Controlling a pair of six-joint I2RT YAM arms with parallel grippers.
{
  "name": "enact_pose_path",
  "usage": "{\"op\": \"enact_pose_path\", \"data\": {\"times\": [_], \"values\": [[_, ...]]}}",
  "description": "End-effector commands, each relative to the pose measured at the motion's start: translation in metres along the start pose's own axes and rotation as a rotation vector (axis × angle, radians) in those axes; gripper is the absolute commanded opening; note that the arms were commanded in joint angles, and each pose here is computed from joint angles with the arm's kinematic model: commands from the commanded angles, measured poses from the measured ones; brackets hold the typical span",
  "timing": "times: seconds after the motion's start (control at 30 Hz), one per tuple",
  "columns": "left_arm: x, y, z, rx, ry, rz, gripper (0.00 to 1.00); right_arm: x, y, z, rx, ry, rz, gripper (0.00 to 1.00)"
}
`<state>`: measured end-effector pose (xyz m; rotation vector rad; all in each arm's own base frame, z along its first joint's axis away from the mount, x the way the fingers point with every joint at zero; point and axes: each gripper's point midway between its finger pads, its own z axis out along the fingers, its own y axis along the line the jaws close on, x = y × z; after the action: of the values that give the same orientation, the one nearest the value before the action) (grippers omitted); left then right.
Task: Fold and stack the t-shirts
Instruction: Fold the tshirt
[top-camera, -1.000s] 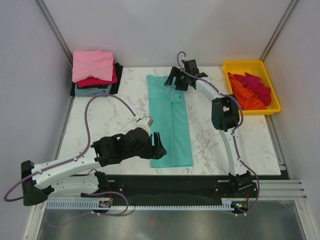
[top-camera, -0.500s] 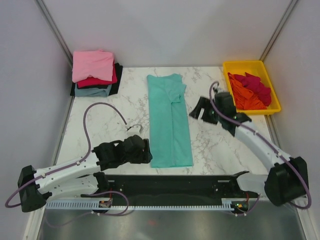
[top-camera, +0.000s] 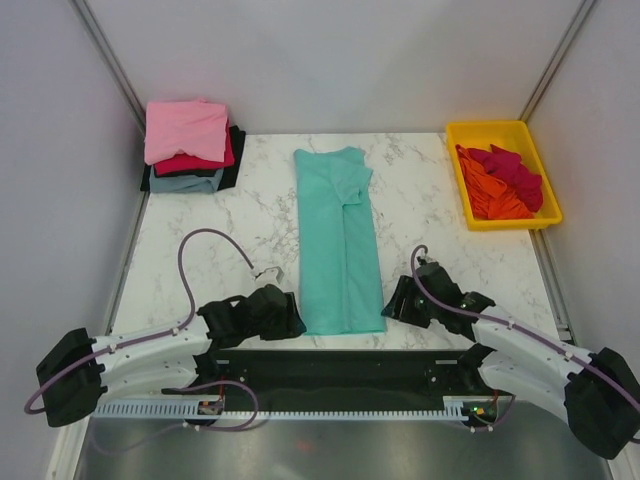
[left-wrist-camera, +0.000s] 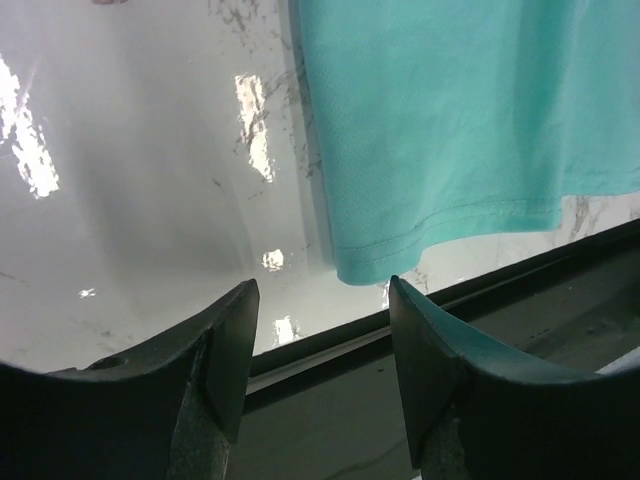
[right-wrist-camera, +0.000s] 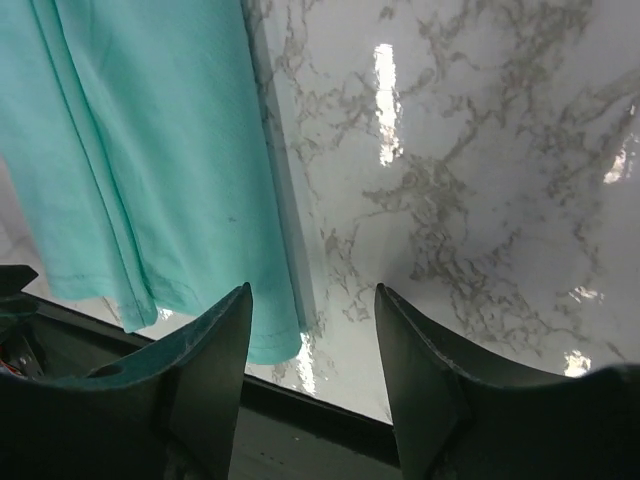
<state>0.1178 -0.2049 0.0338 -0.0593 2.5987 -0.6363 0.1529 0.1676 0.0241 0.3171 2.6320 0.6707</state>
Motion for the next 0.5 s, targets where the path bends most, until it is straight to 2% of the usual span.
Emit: {"op": "enact_pose_path", "data": {"times": [0.0, 0.13, 0.3, 0.47], "values": [[-0.015, -0.019, 0.004, 0.066, -0.059, -0.067, 0.62, 0.006, -0.003, 0.008, 0.025, 0.041, -0.004, 0.61], [-0.018, -0.015, 0.006, 0.06, -0.079, -0.076, 0.63, 0.018, -0.008, 0.009, 0.027, 0.072, -0.005, 0.62], [-0.006, -0.01, 0.016, 0.058, -0.034, -0.083, 0.62, 0.037, -0.004, 0.012, -0.02, 0.113, 0.009, 0.61], [0.005, -0.014, 0.024, 0.091, 0.01, -0.105, 0.56, 0.047, -0.008, 0.014, 0.0, 0.134, 0.005, 0.54]]}}
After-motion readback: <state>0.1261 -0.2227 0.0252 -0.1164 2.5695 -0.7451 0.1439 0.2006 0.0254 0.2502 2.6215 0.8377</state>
